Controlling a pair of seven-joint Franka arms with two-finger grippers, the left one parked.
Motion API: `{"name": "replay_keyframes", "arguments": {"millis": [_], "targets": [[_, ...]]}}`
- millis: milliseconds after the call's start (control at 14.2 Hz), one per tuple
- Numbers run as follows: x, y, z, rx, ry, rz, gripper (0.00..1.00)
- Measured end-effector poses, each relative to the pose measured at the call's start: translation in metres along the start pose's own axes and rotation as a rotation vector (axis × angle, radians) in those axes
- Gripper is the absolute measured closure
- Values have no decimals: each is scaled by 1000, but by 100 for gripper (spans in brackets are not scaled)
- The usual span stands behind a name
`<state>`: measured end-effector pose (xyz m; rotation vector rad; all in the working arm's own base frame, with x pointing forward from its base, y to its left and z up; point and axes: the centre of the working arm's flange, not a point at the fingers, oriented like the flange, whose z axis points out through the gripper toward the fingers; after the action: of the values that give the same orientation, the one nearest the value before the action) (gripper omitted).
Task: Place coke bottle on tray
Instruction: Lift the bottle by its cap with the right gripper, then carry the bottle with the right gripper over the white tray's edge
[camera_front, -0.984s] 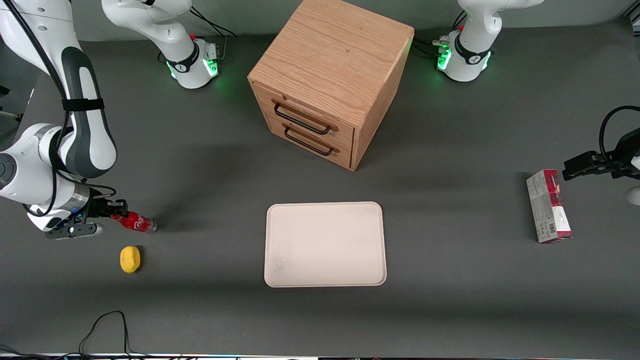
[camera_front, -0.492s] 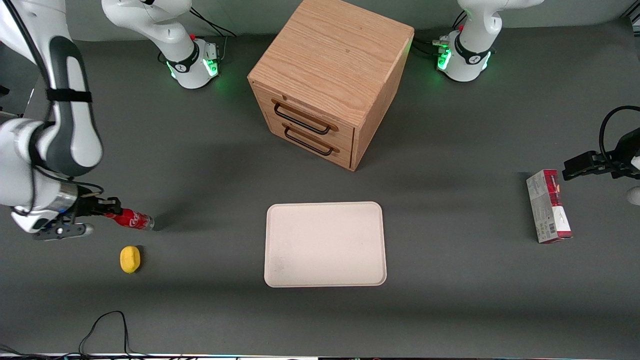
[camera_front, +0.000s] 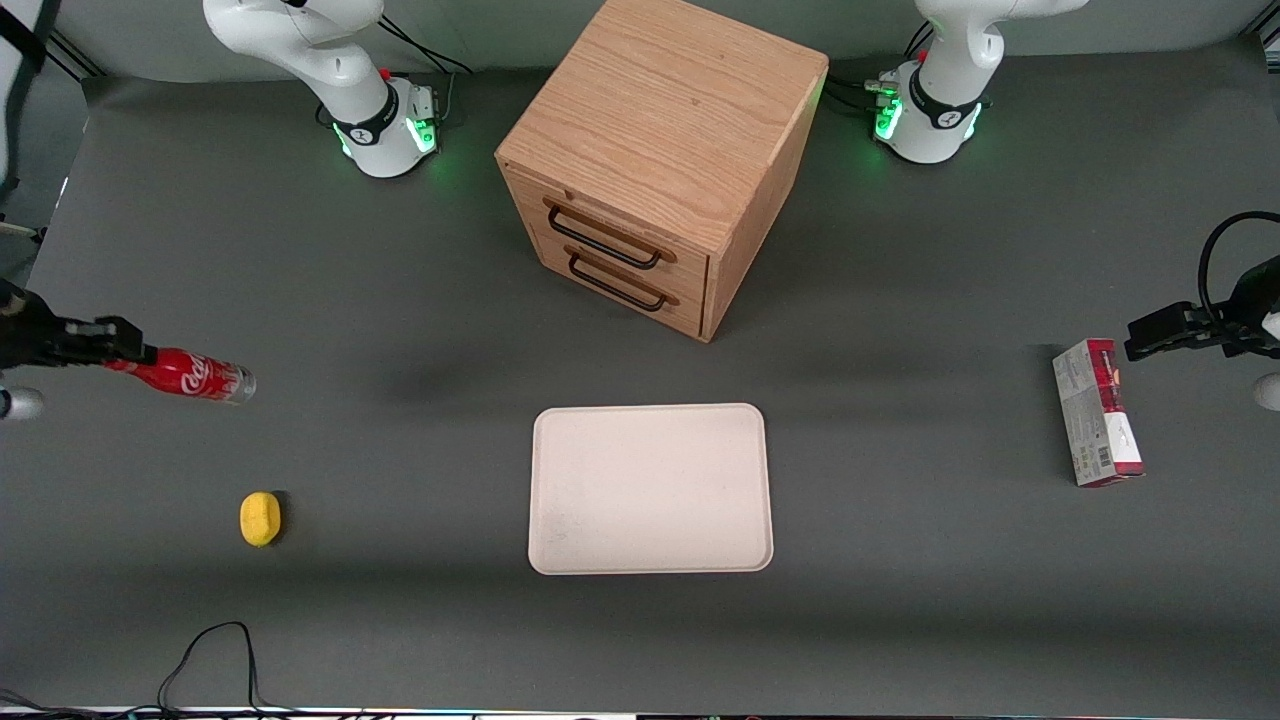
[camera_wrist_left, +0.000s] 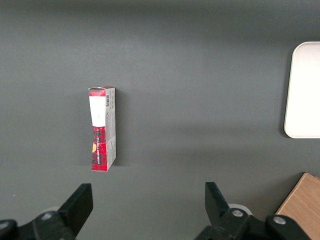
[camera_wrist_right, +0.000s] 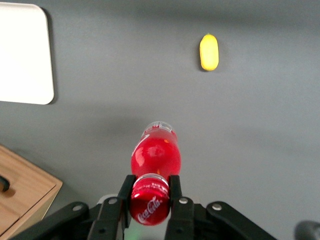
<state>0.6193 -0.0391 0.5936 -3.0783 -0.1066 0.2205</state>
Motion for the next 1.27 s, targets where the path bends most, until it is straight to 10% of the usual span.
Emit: {"name": "replay_keyframes", "arguments": {"millis": [422,1266], "targets": [[53,-92,44,-29,-31,165,69],[155,-313,220,38,167,390,69]]}}
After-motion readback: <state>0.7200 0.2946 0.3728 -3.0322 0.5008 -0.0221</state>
